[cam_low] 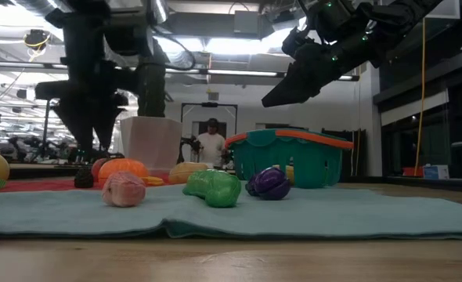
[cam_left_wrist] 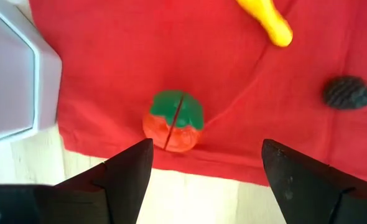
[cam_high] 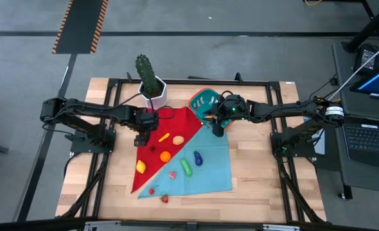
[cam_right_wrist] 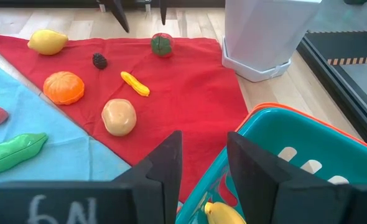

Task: Build produce basket
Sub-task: Put the top red strawberry into the blue basket

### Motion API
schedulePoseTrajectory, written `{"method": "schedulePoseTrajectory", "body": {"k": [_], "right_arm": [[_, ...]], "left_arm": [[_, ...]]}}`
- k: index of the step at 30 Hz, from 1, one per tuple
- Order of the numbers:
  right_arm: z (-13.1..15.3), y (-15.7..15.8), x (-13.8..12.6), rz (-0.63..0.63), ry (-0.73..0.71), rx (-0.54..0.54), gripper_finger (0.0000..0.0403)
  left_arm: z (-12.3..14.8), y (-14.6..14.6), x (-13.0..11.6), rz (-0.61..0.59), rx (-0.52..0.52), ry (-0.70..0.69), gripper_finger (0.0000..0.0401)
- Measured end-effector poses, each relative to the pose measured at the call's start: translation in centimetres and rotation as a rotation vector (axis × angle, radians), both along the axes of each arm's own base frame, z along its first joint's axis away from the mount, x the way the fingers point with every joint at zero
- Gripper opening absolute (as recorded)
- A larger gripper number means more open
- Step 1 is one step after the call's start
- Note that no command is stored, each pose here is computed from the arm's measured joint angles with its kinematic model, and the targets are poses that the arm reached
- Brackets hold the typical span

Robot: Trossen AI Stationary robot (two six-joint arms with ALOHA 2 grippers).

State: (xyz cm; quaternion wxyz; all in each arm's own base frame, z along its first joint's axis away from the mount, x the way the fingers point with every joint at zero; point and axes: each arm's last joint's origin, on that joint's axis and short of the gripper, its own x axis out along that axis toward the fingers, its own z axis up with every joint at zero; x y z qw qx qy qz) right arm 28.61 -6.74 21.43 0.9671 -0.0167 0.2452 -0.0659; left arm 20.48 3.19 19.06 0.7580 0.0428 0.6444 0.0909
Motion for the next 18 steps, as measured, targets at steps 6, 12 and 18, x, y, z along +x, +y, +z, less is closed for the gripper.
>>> {"method": "schedulePoseTrajectory", "body": {"k": [6, 12, 18], "right_arm": [[0.0, 0.0, 0.0, 0.000, 0.000, 0.000, 0.0128], [0.0, 0.0, 0.0, 0.000, 0.000, 0.000, 0.0128], [0.0, 0.0, 0.0, 0.000, 0.000, 0.000, 0.0128]], "left_arm": [[-0.3, 0.3, 0.4, -0.035, 0.019, -0.045, 0.0291], [-0.8, 1.2, 0.0, -0.004, 0.022, -0.039, 0.0291], [-1.5, 1.8, -0.3, 0.005, 0.014, -0.048, 0.0291]]}}
